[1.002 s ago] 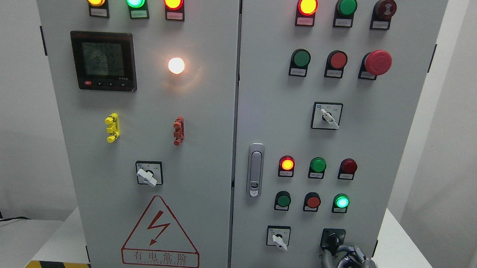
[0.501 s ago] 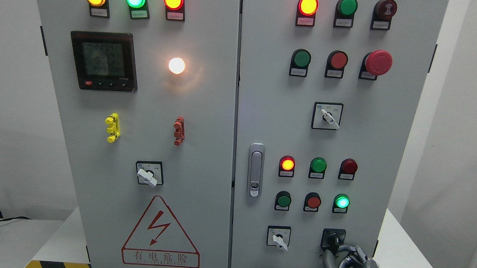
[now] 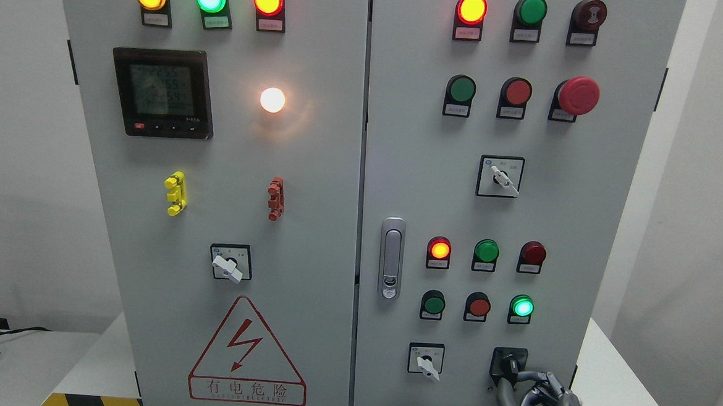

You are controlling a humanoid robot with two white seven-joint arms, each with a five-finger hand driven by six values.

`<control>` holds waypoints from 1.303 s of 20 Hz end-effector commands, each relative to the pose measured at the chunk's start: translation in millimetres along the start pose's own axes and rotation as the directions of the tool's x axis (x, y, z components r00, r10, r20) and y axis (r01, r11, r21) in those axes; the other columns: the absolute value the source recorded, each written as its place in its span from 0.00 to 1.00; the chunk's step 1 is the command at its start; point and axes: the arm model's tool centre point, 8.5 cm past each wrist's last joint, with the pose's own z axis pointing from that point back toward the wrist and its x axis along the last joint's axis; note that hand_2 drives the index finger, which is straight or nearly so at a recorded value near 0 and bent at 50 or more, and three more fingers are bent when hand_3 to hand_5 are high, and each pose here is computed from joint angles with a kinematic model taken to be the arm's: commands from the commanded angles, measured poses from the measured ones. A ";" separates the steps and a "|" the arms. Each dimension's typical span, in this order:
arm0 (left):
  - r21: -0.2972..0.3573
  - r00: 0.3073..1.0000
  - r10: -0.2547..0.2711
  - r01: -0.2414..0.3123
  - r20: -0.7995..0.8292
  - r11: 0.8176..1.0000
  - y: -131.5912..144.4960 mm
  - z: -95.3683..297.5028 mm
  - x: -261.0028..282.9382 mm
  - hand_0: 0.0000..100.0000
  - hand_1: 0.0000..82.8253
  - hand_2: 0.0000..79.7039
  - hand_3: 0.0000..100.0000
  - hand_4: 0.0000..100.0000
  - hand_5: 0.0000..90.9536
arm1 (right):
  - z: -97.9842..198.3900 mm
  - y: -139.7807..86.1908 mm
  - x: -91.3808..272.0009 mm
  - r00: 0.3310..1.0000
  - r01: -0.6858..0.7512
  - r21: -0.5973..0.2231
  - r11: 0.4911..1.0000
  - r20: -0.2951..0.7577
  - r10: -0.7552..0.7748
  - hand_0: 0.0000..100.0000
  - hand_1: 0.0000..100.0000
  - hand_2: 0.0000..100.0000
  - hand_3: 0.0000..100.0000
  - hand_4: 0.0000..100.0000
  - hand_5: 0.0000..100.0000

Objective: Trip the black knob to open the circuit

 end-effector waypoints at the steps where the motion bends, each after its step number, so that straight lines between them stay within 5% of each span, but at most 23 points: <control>1: 0.002 1.000 0.004 -0.004 0.000 1.000 0.7 0.0 0.1 0.12 0.47 0.00 0.00 0.00 0.00 | -1.9 -11.7 -1.9 1.000 -0.015 -0.021 1.000 0.002 0.015 0.39 0.73 0.52 0.89 0.89 1.00; 16: 0.000 1.000 0.005 -0.005 0.000 1.000 -0.3 0.0 0.0 0.12 0.47 0.00 0.00 0.00 0.00 | 18.7 -28.2 -7.8 0.994 -0.026 -0.004 1.000 0.107 0.026 0.41 0.74 0.46 0.85 0.87 0.99; 21: 0.000 1.000 0.005 -0.005 0.000 1.000 -0.3 0.0 0.0 0.12 0.47 0.00 0.00 0.00 0.00 | 51.3 -41.4 -5.1 0.985 -0.047 0.070 0.996 0.168 0.034 0.41 0.54 0.33 0.70 0.65 0.70; 24: 0.002 1.000 0.004 -0.004 0.000 1.000 0.6 0.0 0.1 0.12 0.47 0.00 0.00 0.00 0.00 | 80.9 -50.5 -2.6 0.986 0.027 0.136 0.990 0.161 -0.049 0.36 0.43 0.24 0.51 0.47 0.54; 26: 0.000 1.000 0.005 -0.005 0.000 1.000 -0.3 0.0 0.0 0.12 0.47 0.00 0.00 0.00 0.00 | 97.8 -56.4 0.6 0.983 0.093 0.174 0.980 0.142 -0.118 0.35 0.37 0.11 0.31 0.27 0.31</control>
